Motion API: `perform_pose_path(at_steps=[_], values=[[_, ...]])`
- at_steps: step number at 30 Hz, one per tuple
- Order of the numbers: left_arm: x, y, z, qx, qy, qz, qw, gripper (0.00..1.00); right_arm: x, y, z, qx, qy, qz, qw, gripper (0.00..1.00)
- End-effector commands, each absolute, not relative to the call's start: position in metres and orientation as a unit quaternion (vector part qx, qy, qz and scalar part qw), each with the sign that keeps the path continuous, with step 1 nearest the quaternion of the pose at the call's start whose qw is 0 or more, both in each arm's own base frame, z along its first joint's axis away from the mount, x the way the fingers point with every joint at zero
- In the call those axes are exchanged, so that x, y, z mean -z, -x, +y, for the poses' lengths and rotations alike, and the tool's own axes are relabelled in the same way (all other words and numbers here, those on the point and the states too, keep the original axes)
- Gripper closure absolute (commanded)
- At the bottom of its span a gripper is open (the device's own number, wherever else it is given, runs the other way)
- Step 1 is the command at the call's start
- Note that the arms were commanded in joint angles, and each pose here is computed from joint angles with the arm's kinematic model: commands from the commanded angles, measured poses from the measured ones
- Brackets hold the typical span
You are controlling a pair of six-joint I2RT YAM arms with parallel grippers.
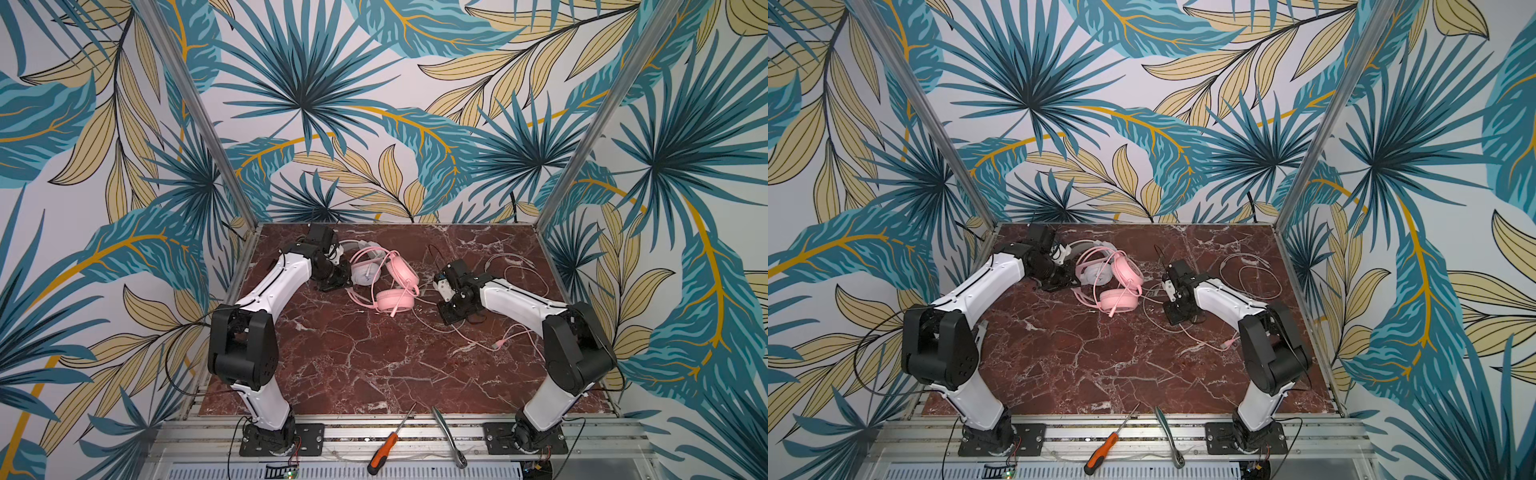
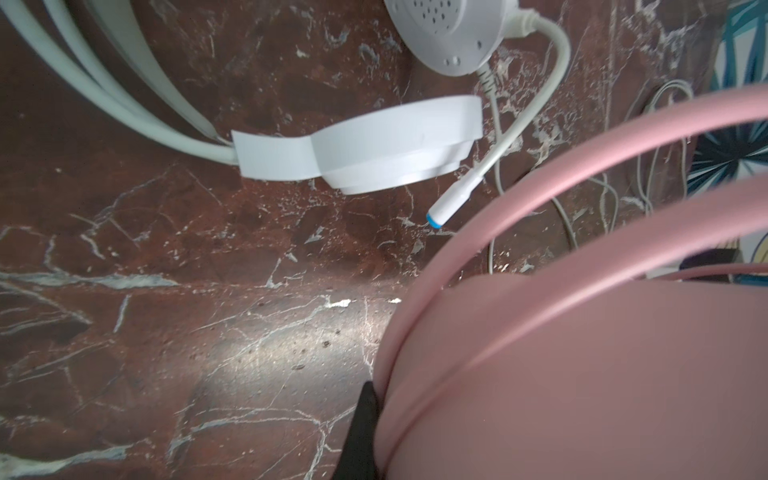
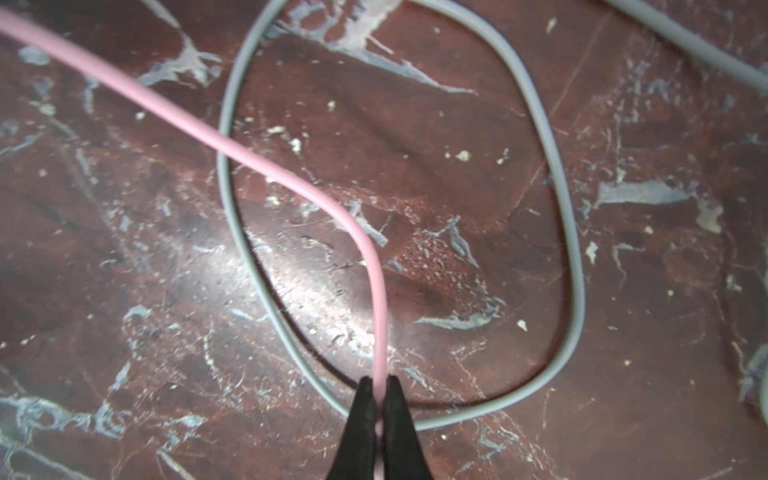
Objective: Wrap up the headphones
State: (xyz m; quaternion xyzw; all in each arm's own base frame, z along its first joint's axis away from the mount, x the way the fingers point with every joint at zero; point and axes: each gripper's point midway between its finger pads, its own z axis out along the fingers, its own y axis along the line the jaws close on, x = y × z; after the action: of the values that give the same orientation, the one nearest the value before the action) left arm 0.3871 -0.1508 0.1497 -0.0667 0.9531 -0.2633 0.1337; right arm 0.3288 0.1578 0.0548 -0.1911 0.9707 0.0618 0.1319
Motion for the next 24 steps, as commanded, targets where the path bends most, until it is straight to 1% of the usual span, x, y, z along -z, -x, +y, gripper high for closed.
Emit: perform_pose_path(at_steps=[1, 7, 17, 24], values=[[-0.174, -0.398, -0.169, 0.341, 0.074, 0.925, 0.152, 1.00, -0.057, -0.317, 0.166, -0.085, 0.207, 0.965, 0.133, 1.00], [-0.181, -0.404, -0.176, 0.381, 0.090, 0.907, 0.154, 1.00, -0.058, -0.312, 0.177, -0.100, 0.211, 0.962, 0.143, 1.00], [-0.183, -0.421, -0.160, 0.374, 0.144, 0.900, 0.173, 1.00, -0.064, -0.305, 0.195, -0.112, 0.244, 0.946, 0.183, 1.00], [-0.183, -0.431, -0.154, 0.375, 0.183, 0.891, 0.177, 1.00, -0.072, -0.297, 0.213, -0.126, 0.291, 0.925, 0.210, 1.00]])
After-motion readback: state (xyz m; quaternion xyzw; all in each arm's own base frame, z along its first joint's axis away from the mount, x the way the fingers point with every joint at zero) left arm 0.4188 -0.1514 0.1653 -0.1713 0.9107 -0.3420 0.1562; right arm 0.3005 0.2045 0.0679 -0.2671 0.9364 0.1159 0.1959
